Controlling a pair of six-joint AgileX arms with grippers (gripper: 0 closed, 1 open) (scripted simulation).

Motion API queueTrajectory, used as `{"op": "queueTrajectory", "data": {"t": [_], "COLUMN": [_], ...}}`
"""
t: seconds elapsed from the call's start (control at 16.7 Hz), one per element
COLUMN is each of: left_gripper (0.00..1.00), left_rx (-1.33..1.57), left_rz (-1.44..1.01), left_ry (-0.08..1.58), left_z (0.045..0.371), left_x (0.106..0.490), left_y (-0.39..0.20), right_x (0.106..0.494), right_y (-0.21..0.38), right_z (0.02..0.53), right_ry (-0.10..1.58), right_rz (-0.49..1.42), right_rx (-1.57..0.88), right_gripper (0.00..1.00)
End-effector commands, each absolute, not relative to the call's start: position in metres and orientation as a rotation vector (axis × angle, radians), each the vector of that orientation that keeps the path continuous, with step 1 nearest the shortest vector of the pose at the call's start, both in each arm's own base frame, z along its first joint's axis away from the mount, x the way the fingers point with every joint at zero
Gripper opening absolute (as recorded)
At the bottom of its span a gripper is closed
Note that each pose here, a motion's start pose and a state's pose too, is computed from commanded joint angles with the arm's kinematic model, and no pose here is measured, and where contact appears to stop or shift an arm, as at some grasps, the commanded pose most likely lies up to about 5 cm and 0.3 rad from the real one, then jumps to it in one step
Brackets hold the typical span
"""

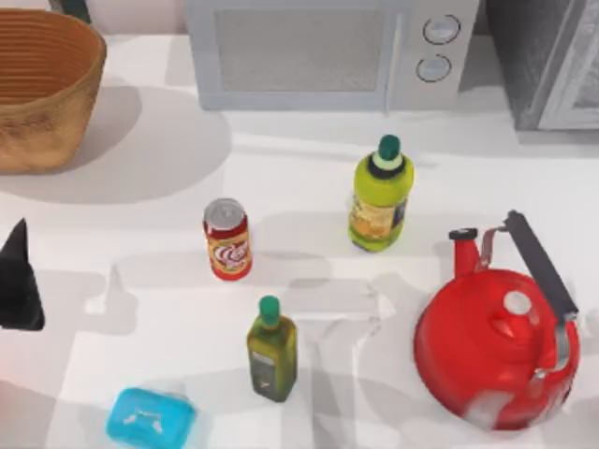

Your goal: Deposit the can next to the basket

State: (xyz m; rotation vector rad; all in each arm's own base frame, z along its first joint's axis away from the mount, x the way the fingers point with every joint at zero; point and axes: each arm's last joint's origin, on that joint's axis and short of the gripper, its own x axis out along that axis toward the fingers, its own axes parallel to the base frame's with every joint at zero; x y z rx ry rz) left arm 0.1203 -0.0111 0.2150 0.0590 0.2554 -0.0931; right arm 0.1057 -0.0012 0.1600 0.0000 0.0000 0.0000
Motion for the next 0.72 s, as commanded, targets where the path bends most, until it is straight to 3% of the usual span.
{"op": "queueTrajectory", "data": {"t": [0.42,0.72], "left_gripper": [1.00,1.00], "left_rx": [0.210,0.357], "left_rz": [-0.271,-0.412], "left_ry": [0.691,1.007], "left_z": [0.283,0.291], "left_x": [0.195,0.271], "left_y": [-0.046,-0.094], "right_x": [0.106,0.106], "right_y": [-0.001,-0.001], "right_z": [0.160,0.160], "right_ry": [0.000,0.000], "right_rz": [0.000,0.000], "right_rx": [0.000,0.000], "right_gripper": [1.00,1.00]}}
